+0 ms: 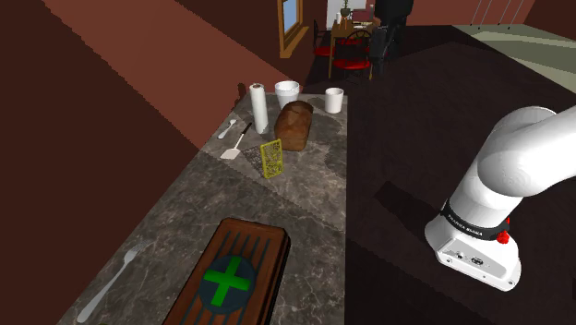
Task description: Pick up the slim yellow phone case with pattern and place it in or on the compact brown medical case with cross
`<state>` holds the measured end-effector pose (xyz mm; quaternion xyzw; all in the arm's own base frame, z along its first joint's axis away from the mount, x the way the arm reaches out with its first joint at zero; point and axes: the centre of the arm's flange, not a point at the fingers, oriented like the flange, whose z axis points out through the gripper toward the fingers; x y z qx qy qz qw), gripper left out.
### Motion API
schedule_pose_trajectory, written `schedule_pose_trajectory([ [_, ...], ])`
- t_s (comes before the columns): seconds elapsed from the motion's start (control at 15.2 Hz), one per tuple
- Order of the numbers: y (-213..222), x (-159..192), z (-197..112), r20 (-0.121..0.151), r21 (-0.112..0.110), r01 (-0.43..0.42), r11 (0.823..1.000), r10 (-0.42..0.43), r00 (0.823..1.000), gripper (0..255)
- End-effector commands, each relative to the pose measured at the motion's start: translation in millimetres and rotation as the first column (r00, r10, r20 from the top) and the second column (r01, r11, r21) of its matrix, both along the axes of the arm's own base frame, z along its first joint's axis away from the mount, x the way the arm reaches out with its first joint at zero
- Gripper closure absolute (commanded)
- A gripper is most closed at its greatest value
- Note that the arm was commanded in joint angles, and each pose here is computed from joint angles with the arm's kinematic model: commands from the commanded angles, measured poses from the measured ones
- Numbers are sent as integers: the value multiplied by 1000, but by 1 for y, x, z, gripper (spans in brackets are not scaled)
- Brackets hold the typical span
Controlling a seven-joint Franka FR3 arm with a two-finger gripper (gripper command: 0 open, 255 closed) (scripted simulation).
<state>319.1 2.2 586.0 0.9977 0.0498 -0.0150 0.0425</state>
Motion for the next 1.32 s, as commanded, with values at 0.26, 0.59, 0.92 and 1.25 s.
schedule_pose_trajectory([
  [0.26, 28, 30, -28, 4, 29, 24, 999, -24, 1000, 0],
  [0.59, 62, 69, -62, 8, 65, 53, 996, -54, 999, 0],
  [0.92, 97, 109, -95, 10, 101, 82, 991, -84, 996, 0],
  [1.25, 131, 151, -126, 12, 137, 111, 984, -114, 993, 0],
])
